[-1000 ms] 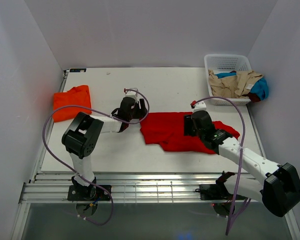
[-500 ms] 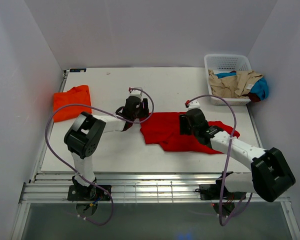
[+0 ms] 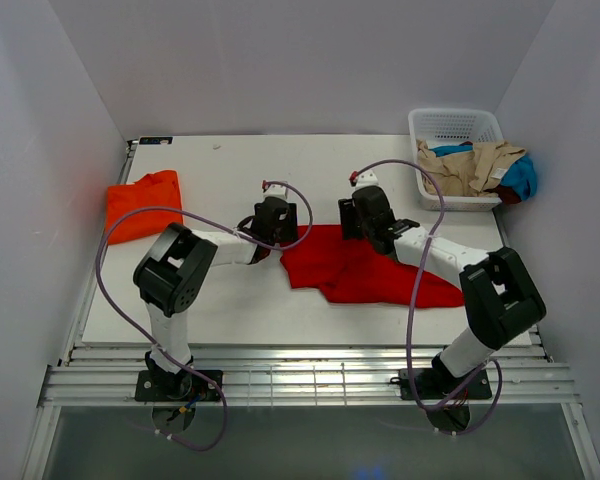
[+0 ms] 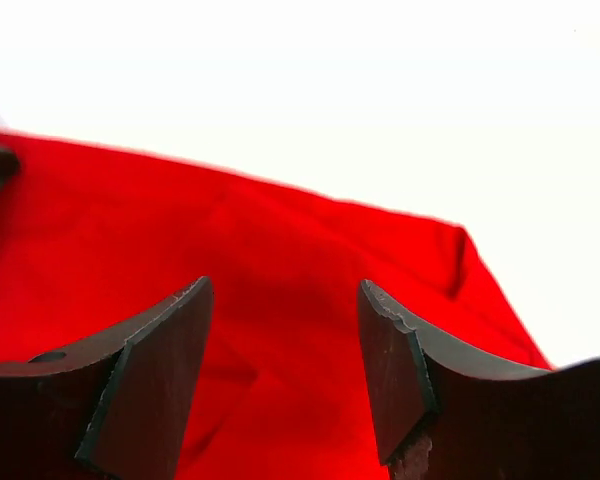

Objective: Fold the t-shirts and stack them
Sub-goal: Flatten out the tshirt

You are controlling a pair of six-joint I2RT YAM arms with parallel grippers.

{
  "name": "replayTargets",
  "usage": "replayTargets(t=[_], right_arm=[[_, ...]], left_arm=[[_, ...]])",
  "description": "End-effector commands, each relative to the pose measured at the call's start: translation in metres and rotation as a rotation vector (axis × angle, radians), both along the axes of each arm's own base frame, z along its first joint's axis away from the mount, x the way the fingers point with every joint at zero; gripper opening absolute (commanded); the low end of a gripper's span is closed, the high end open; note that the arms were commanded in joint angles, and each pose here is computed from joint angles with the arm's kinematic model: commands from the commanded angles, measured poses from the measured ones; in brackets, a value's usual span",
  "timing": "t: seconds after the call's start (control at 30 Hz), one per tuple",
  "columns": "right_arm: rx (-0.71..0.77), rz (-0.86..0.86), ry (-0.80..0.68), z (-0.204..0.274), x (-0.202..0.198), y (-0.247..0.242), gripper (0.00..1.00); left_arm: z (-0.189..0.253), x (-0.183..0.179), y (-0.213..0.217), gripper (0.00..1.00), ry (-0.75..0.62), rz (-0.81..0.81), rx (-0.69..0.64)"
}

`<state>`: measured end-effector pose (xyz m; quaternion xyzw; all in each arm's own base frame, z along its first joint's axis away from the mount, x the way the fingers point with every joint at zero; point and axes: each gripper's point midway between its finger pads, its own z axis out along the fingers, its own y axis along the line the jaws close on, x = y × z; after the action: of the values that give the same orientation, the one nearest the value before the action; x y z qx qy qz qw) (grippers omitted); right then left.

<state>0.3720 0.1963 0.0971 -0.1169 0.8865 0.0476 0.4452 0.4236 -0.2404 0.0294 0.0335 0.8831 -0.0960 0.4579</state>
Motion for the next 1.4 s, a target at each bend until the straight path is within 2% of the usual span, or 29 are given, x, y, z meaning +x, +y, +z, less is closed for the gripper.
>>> replayTargets(t=[0.0, 0.17, 0.27, 0.53, 0.57, 0.63, 0.7, 1.0, 1.07, 1.17, 1.2, 1.23, 1.3, 1.37], right_arm=[[0.029, 0.028, -0.084, 0.023, 0.037, 0.017, 0.65], [0.011, 0.055, -0.03, -0.002, 0.059, 0.03, 0.65], [0.019, 0.074, 0.012, -0.015, 0.056, 0.036, 0.64], [0.037, 0.101, 0.062, -0.037, 0.045, 0.038, 0.64], [0.031, 0.103, 0.076, -0.043, 0.045, 0.039, 0.63], [0.036, 0.117, 0.087, -0.045, 0.045, 0.043, 0.54], [0.033, 0.12, 0.108, -0.051, 0.045, 0.044, 0.51], [-0.007, 0.117, 0.147, -0.074, 0.045, 0.041, 0.48], [-0.013, 0.115, 0.142, -0.073, 0.047, 0.041, 0.45], [-0.021, 0.111, 0.132, -0.07, 0.05, 0.041, 0.31], [-0.024, 0.106, 0.125, -0.068, 0.052, 0.04, 0.22], [-0.033, 0.103, 0.126, -0.068, 0.052, 0.038, 0.18], [-0.049, 0.092, 0.114, -0.064, 0.054, 0.034, 0.12], [-0.061, 0.094, 0.106, -0.056, 0.052, 0.032, 0.12]], left_arm=[[0.004, 0.007, -0.002, 0.7, -0.007, 0.015, 0.017], [-0.001, 0.01, -0.003, 0.63, 0.0, 0.02, 0.026], [-0.003, 0.009, -0.003, 0.57, 0.007, 0.015, 0.029], [-0.001, 0.008, -0.001, 0.52, 0.008, 0.017, 0.036], [-0.001, 0.008, -0.001, 0.5, 0.008, 0.017, 0.036], [0.0, 0.007, 0.0, 0.48, 0.008, 0.018, 0.038], [-0.001, 0.007, 0.0, 0.45, 0.01, 0.017, 0.041], [-0.003, 0.006, 0.003, 0.42, 0.012, 0.023, 0.057], [-0.003, 0.006, 0.004, 0.38, 0.011, 0.026, 0.06], [-0.004, 0.006, 0.005, 0.33, 0.013, 0.028, 0.062], [-0.005, 0.006, 0.005, 0.31, 0.015, 0.03, 0.063], [-0.005, 0.006, 0.005, 0.25, 0.015, 0.03, 0.063], [-0.005, 0.007, 0.006, 0.2, 0.013, 0.035, 0.065], [-0.003, 0.007, 0.006, 0.18, 0.009, 0.039, 0.063]])
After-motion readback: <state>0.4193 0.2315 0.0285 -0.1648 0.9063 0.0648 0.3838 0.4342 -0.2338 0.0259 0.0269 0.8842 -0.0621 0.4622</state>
